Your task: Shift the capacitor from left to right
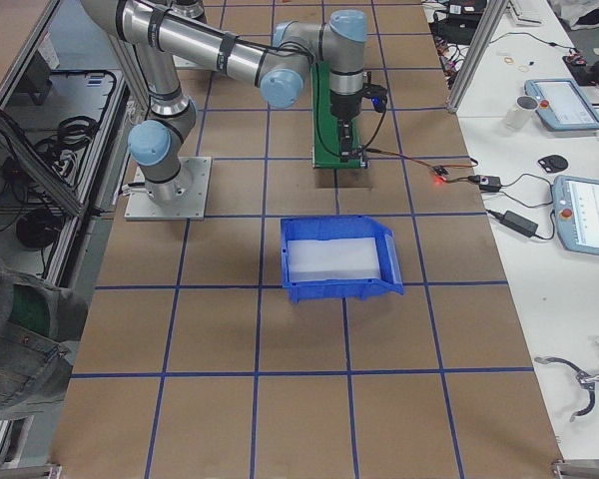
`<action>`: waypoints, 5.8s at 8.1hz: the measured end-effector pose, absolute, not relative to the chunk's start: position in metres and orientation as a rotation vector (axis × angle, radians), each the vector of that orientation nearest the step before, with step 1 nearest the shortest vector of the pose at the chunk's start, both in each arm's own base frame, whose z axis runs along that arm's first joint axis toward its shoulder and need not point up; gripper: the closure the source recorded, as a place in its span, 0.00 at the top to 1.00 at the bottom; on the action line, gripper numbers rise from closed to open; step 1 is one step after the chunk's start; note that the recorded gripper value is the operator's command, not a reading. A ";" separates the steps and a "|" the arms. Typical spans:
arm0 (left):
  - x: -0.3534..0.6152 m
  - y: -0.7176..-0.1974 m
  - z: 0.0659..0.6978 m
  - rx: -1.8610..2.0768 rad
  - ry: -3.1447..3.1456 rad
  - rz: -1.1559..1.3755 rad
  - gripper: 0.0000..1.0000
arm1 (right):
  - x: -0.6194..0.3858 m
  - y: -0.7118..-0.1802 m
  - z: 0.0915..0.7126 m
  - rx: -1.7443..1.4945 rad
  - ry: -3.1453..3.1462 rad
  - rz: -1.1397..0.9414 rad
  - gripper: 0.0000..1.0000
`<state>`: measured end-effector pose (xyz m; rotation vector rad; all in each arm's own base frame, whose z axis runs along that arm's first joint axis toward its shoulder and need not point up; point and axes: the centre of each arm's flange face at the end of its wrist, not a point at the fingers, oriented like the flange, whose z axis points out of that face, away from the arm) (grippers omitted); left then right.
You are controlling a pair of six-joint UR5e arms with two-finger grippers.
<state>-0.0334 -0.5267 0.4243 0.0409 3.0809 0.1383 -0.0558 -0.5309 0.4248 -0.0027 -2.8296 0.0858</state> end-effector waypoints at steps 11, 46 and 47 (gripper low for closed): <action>-0.032 -0.528 0.424 0.040 3.077 0.126 1.00 | -0.281 -0.531 0.296 0.089 -3.066 0.016 0.00; -0.028 -0.535 0.416 0.034 3.073 0.129 1.00 | 0.145 -0.501 0.450 -0.233 -3.065 0.218 1.00; -0.029 -0.534 0.417 0.034 3.072 0.142 1.00 | 0.145 -0.501 0.450 -0.231 -3.065 0.219 1.00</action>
